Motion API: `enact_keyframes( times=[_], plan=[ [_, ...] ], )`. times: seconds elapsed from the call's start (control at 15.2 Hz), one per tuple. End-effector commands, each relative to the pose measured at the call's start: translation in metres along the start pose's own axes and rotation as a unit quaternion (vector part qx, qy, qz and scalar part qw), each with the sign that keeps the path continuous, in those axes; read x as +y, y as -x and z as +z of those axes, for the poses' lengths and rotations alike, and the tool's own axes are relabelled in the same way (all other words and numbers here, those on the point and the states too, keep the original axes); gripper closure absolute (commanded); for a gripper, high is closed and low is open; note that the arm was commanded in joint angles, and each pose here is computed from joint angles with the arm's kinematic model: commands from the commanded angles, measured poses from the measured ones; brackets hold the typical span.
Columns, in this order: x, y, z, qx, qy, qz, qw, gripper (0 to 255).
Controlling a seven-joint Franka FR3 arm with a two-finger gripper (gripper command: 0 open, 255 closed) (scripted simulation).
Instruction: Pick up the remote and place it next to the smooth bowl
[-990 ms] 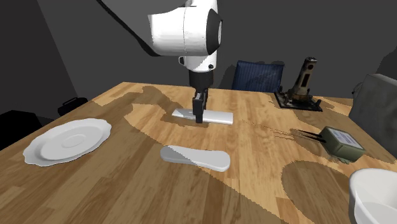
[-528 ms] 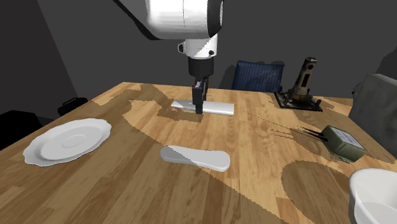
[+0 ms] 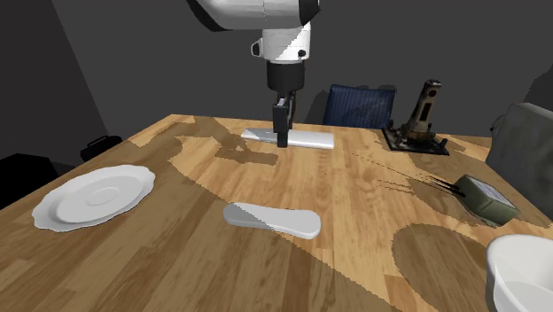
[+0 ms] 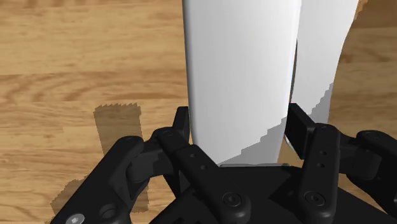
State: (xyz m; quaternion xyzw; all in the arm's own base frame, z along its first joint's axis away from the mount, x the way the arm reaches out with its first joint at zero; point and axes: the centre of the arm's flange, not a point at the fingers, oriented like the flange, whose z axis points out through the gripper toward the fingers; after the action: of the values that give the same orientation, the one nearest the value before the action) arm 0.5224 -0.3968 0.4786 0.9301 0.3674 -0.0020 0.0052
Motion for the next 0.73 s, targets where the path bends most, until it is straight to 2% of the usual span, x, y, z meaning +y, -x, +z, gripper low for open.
enact_keyframes(
  times=[0.0, 0.66],
  plan=[
    [-0.013, 0.019, -0.001, 0.0, 0.0, 0.0, 1.0, 255],
    [-0.087, 0.128, -0.001, 0.0, 0.0, 0.0, 1.0, 255]
  ],
)
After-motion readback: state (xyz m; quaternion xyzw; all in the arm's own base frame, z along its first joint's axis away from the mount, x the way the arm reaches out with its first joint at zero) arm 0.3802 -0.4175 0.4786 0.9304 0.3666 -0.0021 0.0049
